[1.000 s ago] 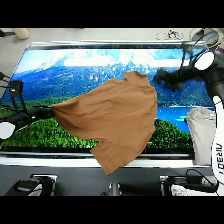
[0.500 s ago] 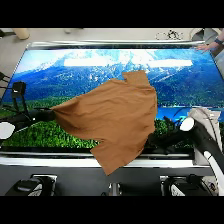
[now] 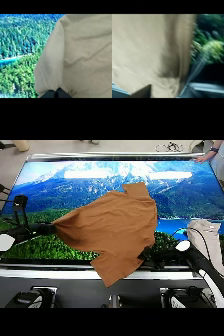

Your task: Fold the shirts.

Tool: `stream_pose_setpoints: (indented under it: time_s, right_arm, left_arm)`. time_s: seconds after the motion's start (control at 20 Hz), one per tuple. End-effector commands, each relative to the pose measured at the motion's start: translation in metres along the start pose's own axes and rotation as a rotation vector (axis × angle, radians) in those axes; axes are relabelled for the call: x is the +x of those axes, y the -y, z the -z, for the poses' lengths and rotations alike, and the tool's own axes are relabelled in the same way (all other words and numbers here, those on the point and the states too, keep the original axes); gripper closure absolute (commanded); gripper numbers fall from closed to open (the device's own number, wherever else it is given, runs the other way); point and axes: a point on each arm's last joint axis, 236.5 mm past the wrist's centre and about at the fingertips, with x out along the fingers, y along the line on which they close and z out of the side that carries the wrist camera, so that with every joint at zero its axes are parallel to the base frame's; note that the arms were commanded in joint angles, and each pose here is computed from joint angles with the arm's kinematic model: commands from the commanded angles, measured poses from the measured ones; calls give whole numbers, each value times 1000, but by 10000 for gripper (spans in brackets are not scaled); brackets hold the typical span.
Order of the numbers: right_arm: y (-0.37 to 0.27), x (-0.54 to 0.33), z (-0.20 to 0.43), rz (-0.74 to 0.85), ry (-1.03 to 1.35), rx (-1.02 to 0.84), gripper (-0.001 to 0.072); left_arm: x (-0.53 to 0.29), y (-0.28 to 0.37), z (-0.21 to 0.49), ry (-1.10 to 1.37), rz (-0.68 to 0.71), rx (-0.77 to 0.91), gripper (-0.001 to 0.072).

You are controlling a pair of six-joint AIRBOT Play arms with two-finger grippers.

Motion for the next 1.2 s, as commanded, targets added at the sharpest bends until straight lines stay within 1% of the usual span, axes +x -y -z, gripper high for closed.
stream_pose_setpoints:
  time_s: [0.0,0.05,0.1,0.15,0.2,0.25,0.3,0.35,0.4,0.45,0.5,0.55,0.6,0.65,0.7,0.8,0.9,1.0,1.1,1.15]
  right_arm:
    - [-9,11,-8,-63,-1,24,482]
    - [-15,11,-10,-87,6,6,693]
    - [-26,5,-12,-109,8,-51,694]
    - [-44,-11,-18,-122,26,-162,695]
    - [-69,-41,-32,-112,96,-312,695]
    - [-97,-86,-50,-77,221,-495,695]
    - [-136,-155,-69,-18,431,-673,695]
    - [-178,-240,-77,26,695,-791,695]
    - [-218,-338,-64,42,1003,-868,695]
    - [-253,-444,-24,30,1335,-934,695]
    - [-269,-519,29,6,1574,-970,695]
    - [-273,-570,84,-49,1733,-975,695]
    - [-271,-596,125,-100,1815,-976,695]
    - [-268,-609,154,-140,1858,-978,695]
    - [-265,-616,171,-162,1882,-979,695]
    - [-259,-623,175,-133,1916,-968,695]
    - [-254,-624,151,-42,1910,-937,694]
    - [-255,-612,113,37,1839,-910,694]
    - [-257,-578,55,115,1674,-879,694]
    - [-253,-551,17,168,1551,-854,694]
  left_arm:
    - [0,1,0,-1,6,-6,681]
    - [-2,2,-2,5,7,-4,681]
    - [-6,3,-10,21,7,0,682]
    - [-16,3,-25,58,-3,18,683]
    - [-36,2,-53,129,-27,54,683]
    - [-69,2,-90,232,-59,96,683]
    - [-110,3,-128,351,-94,133,683]
    - [-161,7,-164,481,-117,154,683]
    - [-221,18,-197,623,-114,164,683]
    - [-285,30,-221,765,-93,152,683]
    - [-340,41,-234,888,-56,119,683]
    - [-393,51,-239,1000,-17,96,683]
    - [-430,60,-238,1076,18,94,683]
    - [-458,67,-234,1132,48,96,683]
    - [-472,70,-230,1160,61,98,683]
    - [-473,66,-225,1146,33,109,683]
    - [-440,44,-223,1022,-72,103,683]
    - [-396,27,-222,871,-140,91,683]
    - [-346,19,-230,745,-169,95,682]
    - [-314,15,-234,676,-184,114,682]
